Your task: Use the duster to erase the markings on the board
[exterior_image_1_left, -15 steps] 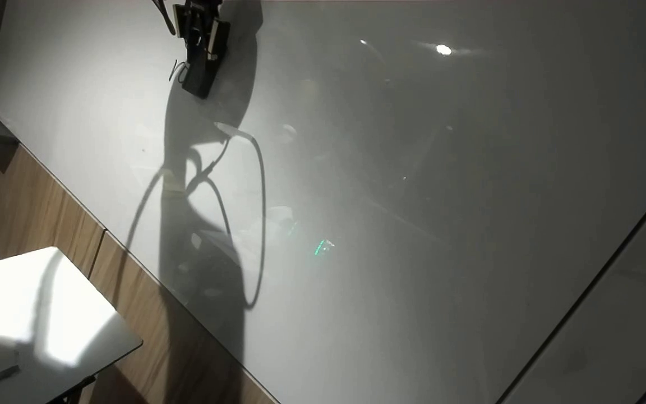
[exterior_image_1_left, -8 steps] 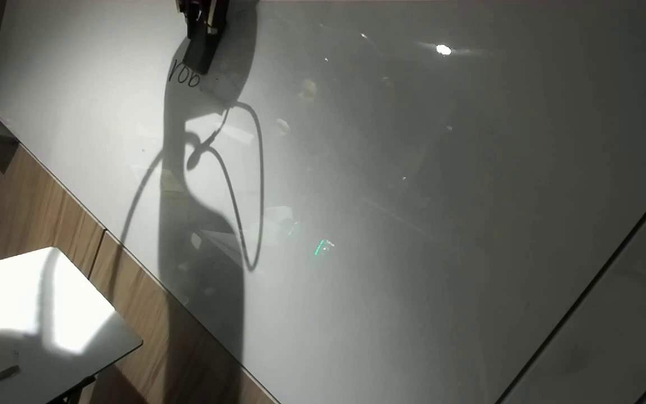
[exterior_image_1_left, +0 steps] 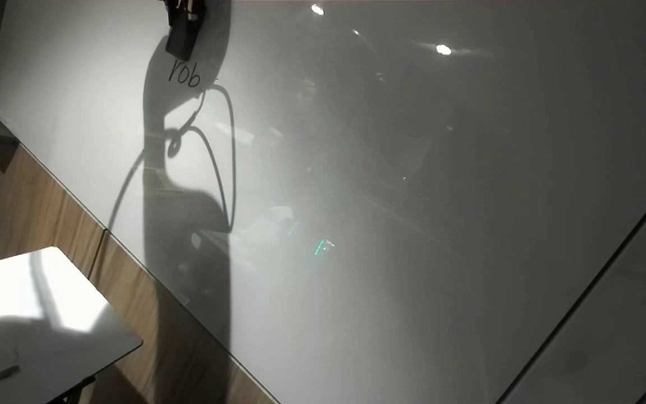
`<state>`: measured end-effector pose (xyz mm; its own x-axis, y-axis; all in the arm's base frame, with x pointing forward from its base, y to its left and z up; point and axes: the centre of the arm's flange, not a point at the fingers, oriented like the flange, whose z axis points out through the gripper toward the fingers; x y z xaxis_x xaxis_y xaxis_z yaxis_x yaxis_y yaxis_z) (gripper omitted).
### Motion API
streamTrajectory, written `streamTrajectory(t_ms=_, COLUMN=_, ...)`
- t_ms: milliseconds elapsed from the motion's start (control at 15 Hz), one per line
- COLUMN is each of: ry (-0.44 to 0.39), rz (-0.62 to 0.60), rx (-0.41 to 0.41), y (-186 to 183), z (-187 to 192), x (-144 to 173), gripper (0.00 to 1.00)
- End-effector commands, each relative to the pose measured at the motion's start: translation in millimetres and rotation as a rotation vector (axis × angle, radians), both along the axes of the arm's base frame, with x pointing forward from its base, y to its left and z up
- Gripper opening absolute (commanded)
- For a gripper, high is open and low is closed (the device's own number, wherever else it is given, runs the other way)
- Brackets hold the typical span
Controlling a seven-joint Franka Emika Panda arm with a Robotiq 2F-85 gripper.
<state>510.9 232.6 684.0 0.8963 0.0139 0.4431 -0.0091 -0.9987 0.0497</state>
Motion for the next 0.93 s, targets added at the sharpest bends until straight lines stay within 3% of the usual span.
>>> streamTrajectory(t_ms=0, ry=-0.028, rz=0.015, rx=0.002, y=17, z=-25, x=35, gripper=0.29)
streamTrajectory(t_ms=467, ry=0.032, rz=0.011, rx=-0.018, y=19, z=-77, x=44, gripper=0.29)
streamTrajectory(t_ms=867, ry=0.020, rz=-0.032, rx=-0.085, y=-34, z=-82, x=71, gripper=0.29)
